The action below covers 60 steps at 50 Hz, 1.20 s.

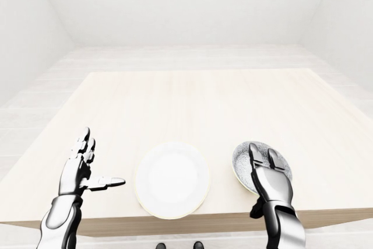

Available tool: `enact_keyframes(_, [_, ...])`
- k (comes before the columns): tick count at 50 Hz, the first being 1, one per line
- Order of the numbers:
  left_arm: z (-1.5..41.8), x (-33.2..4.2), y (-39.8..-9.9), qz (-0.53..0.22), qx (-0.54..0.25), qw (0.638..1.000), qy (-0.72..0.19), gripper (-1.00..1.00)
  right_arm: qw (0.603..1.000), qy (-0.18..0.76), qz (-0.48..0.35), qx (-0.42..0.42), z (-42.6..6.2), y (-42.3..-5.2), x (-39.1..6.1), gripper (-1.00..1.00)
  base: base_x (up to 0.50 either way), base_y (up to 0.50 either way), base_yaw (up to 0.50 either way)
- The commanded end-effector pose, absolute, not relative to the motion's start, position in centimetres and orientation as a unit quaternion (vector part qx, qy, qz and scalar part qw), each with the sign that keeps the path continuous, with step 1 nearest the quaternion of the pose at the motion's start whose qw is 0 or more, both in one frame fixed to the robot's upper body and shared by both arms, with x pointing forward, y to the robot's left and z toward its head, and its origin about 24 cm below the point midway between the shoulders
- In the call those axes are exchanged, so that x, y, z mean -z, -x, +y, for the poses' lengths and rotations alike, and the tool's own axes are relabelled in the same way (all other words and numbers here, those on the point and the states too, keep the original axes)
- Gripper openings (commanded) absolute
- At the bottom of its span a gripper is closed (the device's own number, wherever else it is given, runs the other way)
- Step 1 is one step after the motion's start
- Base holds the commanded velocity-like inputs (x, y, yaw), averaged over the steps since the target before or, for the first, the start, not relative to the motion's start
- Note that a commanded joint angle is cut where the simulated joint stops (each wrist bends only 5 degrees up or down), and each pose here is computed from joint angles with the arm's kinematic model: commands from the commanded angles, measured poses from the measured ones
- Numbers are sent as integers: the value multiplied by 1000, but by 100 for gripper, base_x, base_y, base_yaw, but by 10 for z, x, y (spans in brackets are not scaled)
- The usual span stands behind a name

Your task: Put the bowl on the plate.

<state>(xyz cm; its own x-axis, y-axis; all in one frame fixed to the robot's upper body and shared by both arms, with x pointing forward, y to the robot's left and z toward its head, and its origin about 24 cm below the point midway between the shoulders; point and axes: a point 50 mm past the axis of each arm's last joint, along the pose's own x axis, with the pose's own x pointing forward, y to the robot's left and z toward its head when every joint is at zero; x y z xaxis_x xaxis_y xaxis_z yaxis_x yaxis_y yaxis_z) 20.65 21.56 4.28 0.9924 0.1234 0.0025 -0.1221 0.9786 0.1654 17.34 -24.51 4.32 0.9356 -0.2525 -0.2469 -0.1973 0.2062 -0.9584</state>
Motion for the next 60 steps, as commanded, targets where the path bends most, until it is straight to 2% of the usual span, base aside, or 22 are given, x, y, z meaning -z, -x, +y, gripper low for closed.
enact_keyframes(1, [217,-42,-205,4,-63,994,-84,100,756,630,178,5,-241,-174,-37,100,0,0,0])
enact_keyframes(18, [217,-43,-205,6,-64,994,-85,100,759,622,192,-5,-242,-169,-23,100,0,0,0])
enact_keyframes(25, [217,-43,-205,6,-64,994,-86,100,761,617,198,-6,-243,-165,-20,46,0,0,0])
enact_keyframes(34, [217,-42,-205,6,-65,994,-85,100,762,616,199,-5,-243,-164,-21,31,0,0,0])
enact_keyframes(50, [217,-42,-204,6,-65,994,-84,100,767,610,199,-3,-243,-165,-24,-9,0,0,0])
enact_keyframes(56, [215,-41,-207,6,-62,995,-82,100,769,608,197,-1,-243,-167,-27,-17,0,0,0])
enact_keyframes(60, [215,-42,-208,5,-61,995,-83,100,770,607,198,0,-243,-167,-28,-33,0,0,0])
